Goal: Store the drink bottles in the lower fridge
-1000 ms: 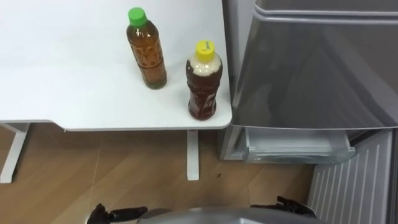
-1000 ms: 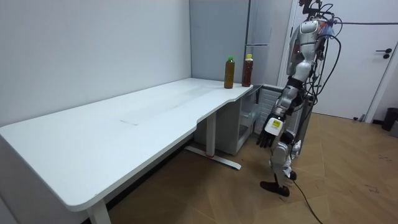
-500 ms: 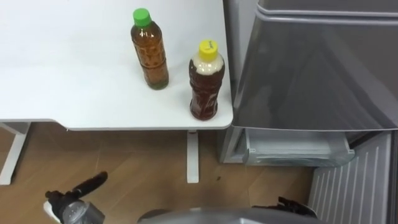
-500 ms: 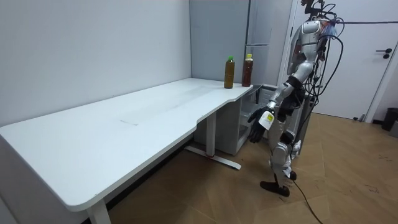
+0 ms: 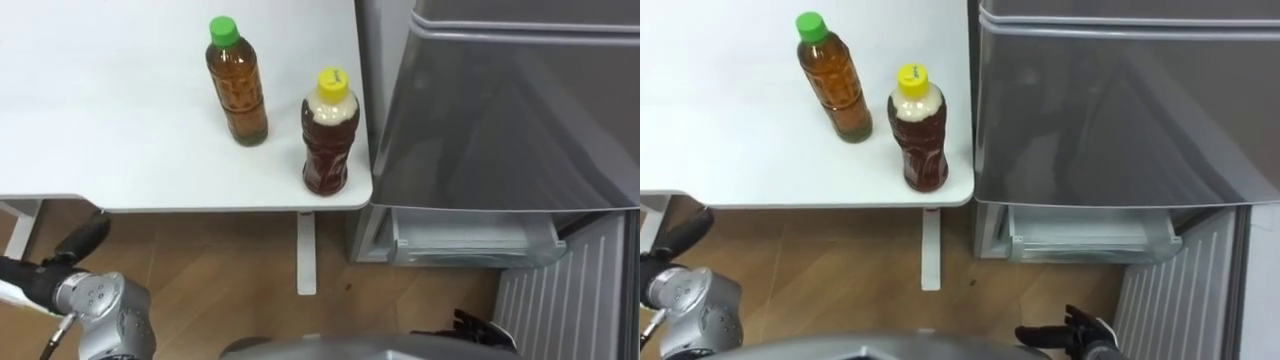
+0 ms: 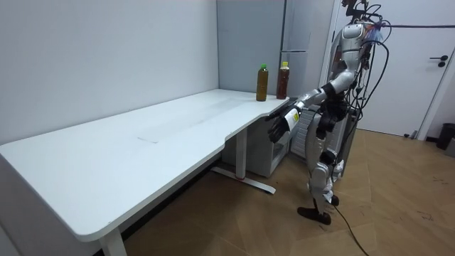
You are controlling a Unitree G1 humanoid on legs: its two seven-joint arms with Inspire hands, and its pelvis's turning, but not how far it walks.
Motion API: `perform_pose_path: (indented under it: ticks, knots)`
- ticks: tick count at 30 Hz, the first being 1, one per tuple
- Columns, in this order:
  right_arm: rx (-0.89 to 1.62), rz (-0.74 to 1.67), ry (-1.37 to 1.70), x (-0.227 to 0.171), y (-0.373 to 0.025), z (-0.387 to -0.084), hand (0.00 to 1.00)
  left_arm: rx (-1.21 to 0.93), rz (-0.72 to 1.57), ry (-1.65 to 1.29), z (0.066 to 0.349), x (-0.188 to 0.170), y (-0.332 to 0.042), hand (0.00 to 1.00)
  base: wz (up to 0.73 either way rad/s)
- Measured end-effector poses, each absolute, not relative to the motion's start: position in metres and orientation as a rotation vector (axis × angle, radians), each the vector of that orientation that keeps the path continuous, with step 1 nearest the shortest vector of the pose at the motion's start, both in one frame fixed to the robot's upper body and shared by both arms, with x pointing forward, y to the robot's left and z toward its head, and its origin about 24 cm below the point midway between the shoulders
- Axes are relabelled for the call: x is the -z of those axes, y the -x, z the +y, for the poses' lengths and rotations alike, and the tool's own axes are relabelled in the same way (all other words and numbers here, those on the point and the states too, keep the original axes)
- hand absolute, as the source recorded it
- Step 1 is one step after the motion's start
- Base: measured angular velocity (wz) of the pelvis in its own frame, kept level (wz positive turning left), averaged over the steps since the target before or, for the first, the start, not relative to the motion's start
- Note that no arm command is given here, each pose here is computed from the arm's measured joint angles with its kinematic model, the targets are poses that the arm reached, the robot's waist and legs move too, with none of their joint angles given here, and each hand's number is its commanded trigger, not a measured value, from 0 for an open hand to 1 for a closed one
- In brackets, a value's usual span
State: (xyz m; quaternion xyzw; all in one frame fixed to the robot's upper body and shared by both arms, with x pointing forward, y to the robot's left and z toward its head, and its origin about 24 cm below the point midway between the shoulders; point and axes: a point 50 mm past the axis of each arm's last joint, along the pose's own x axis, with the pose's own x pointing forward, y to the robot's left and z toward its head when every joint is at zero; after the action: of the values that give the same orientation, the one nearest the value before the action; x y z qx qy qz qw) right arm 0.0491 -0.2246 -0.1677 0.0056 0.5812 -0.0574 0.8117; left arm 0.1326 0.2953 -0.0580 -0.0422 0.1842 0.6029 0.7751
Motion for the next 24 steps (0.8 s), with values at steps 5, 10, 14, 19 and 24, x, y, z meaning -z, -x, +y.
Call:
perform_pose_path:
  ticks: [5, 10, 14, 19, 24]
  knots:
    - [0.125, 1.242, -0.013, 0.168, -0.049, -0.225, 0.0, -1.313, 0.146, 0.128, 0.299, 0.016, -0.154, 0.0, 0.03]
    - [0.14, 1.244, -0.027, 0.168, -0.048, -0.225, 0.0, -1.24, -0.12, 0.07, 0.297, -0.033, -0.174, 0.0, 0.0]
    - [0.139, 1.245, -0.029, 0.168, -0.048, -0.226, 0.0, -1.183, -0.236, -0.021, 0.291, -0.055, -0.179, 0.0, 0.0]
    - [0.16, 1.256, -0.047, 0.168, -0.041, -0.228, 0.0, -1.108, -0.319, -0.115, 0.285, -0.072, -0.183, 0.0, 0.0]
    - [0.138, 1.241, -0.058, 0.168, -0.044, -0.227, 0.0, -0.979, -0.347, -0.111, 0.273, -0.08, -0.191, 0.0, 0.0]
